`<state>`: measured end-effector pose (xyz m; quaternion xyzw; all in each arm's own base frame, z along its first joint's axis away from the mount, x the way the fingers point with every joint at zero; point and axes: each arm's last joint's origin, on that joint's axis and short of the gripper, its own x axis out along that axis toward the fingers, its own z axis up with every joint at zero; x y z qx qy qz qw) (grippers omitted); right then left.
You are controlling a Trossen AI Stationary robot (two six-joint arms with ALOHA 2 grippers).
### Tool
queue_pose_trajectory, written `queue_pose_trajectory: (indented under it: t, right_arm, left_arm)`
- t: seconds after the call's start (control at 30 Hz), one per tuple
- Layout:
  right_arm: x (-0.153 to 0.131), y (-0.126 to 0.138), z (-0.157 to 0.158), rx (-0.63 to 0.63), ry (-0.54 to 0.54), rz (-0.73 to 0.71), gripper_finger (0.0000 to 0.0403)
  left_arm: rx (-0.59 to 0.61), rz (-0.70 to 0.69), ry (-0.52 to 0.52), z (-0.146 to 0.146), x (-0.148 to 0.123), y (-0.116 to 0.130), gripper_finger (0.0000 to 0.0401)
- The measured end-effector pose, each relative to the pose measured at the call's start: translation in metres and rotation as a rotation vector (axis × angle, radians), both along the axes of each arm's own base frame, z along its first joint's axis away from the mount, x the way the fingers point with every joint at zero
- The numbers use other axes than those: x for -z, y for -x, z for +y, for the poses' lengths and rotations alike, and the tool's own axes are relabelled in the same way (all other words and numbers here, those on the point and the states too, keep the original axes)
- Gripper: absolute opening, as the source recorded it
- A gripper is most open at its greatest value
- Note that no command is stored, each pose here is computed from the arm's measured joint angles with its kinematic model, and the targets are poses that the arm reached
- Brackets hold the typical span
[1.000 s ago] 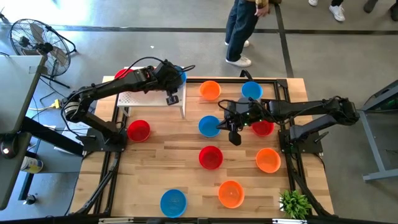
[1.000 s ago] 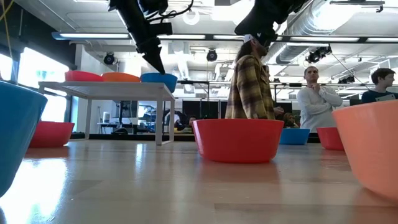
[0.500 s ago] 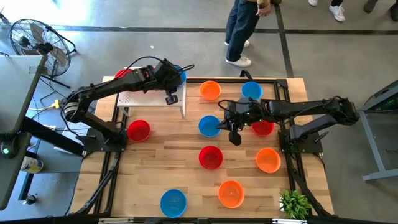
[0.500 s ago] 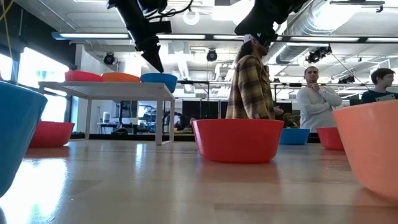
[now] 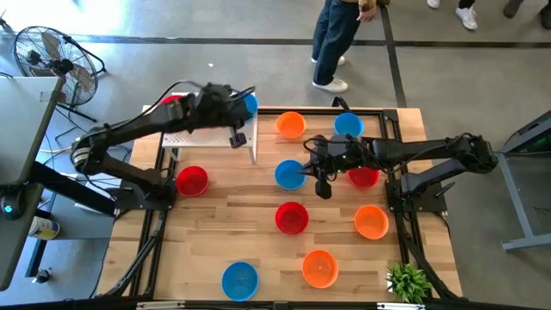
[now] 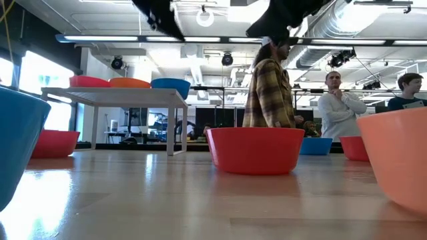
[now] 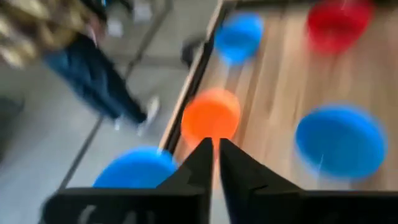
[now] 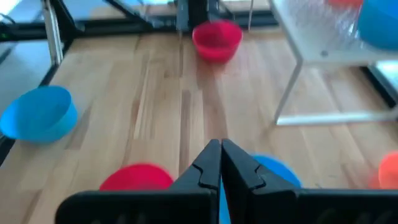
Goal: Pick & Place Mini bowls
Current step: Stack the red bowl on top of the other red bowl on the shelf
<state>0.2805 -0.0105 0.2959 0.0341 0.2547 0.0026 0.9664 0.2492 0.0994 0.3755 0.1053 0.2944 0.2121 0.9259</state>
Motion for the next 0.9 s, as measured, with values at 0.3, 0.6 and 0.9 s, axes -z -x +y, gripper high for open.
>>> queue_pose_trajectory:
  t: [0.3,0.6,0.9]
  right_arm:
    - [0.045,0.004,0.002,-0.034,-0.067,-0.214,0.0000]
    - [0.075,0.017,0.005,0.139,-0.105,-0.296,0.0000]
    - [0.073,0.015,0.017,0.204,-0.096,-0.257,0.0037]
  left_arm:
    - [0.129,-0.289,0.049,-0.051,0.039,0.008,0.0002]
    - [0.202,-0.408,0.166,-0.080,0.080,0.014,0.0002]
    - [0.318,-0.467,0.160,-0.106,0.099,0.000,0.0001]
